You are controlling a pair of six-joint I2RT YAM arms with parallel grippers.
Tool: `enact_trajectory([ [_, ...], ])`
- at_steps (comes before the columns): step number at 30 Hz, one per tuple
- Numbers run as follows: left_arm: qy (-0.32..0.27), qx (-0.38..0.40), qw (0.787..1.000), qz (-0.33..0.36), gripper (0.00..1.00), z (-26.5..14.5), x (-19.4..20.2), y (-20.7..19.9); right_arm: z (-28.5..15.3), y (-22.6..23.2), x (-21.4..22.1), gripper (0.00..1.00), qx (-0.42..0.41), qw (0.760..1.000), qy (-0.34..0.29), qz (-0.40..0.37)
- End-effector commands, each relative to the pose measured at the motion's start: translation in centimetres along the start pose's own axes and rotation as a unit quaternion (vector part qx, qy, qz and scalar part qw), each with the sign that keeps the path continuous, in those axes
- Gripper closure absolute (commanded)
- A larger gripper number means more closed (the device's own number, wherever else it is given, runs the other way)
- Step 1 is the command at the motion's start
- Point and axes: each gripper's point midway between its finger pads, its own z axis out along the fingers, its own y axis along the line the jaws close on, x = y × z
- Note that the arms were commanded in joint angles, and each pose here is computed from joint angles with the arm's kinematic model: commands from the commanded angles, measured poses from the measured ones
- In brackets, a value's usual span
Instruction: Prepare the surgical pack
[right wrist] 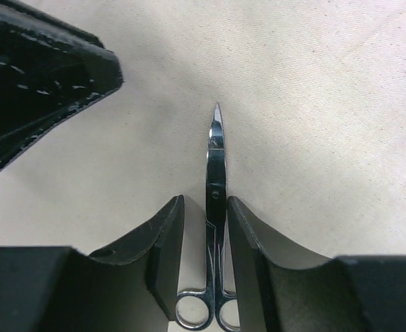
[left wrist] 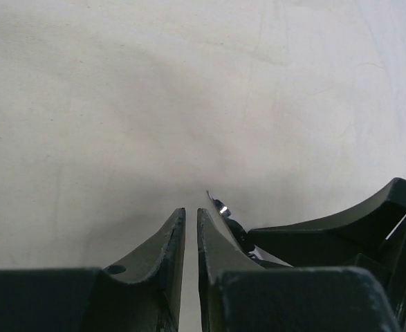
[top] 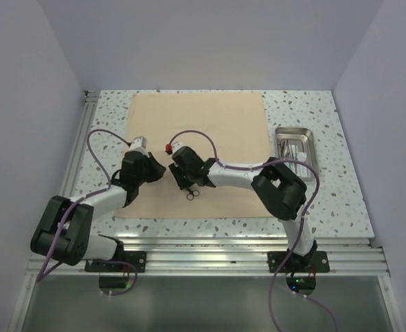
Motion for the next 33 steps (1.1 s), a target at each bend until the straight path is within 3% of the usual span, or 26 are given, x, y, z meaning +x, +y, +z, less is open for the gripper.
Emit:
enact_trajectory([
  [1, -0.025, -0.025, 0.999, -0.008, 0.84, -0.7, -1.0, 0.9, 1.3, -5.0, 6.2, 0.64, 0.116, 0.989, 0.087, -0.033],
  [9, -0.032, 0.005, 0.999, 0.0, 0.83, -1.1, -1.3, -0.1, 1.0, -4.7, 5.6, 1.0, 0.113, 0.991, 0.074, -0.023],
  [14, -0.024, 0.044, 0.999, 0.013, 0.64, -1.2, -1.1, -1.5, -0.3, -2.8, 3.5, 1.0, 0.057, 0.998, 0.031, -0.001],
  [16, -0.018, 0.058, 0.998, 0.014, 0.49, -1.3, -0.8, -1.9, -1.3, -1.6, 1.7, 1.0, 0.021, 1.0, 0.002, 0.013],
  [20, -0.003, 0.072, 0.997, 0.012, 0.36, -1.0, -0.3, -2.4, -2.6, -1.1, 0.5, 1.0, -0.019, 0.999, -0.023, 0.042],
  [33, 0.073, 0.101, 0.992, -0.017, 0.28, 0.2, -0.1, -5.0, -5.2, 0.0, -2.7, 1.0, -0.085, 0.989, -0.106, 0.055],
])
